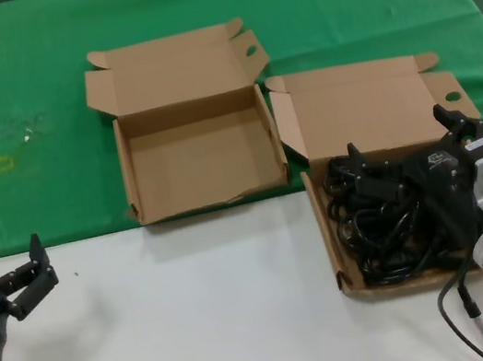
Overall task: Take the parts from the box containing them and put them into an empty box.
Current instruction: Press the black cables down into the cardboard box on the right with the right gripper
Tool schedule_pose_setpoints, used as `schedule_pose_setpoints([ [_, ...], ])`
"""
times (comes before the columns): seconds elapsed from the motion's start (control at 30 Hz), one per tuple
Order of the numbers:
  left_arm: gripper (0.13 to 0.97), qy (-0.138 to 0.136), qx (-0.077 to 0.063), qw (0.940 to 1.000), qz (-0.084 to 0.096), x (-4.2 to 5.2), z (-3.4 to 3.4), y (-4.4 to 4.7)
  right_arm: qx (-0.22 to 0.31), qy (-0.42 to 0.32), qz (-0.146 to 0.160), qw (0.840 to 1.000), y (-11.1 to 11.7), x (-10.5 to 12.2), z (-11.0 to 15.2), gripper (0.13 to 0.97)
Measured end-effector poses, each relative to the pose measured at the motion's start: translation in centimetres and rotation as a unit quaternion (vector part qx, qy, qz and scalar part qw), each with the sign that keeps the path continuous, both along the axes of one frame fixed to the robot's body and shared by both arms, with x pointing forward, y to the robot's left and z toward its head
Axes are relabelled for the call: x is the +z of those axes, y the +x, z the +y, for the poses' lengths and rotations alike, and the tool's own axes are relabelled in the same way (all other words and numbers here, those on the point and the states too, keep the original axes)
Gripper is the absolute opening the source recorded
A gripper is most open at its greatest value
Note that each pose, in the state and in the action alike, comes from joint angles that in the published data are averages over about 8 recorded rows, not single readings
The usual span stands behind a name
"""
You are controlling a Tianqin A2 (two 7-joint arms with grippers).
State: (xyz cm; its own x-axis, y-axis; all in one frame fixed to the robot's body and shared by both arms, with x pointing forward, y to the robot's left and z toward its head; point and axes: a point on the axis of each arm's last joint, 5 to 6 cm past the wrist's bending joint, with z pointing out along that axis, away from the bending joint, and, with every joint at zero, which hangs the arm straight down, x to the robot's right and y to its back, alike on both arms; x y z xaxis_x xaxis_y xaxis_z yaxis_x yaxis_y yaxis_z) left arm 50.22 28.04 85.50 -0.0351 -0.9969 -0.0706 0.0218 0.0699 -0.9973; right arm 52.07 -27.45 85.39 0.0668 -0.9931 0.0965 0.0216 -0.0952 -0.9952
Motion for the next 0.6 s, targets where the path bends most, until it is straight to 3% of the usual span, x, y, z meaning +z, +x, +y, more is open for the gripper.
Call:
schedule_pose_setpoints([
  [0.6, 0.966, 0.0, 0.0, 1.0, 0.0, 0.0, 0.0, 0.0, 0.0, 0.0, 0.0, 1.0, 0.0, 0.0, 0.0, 0.966],
])
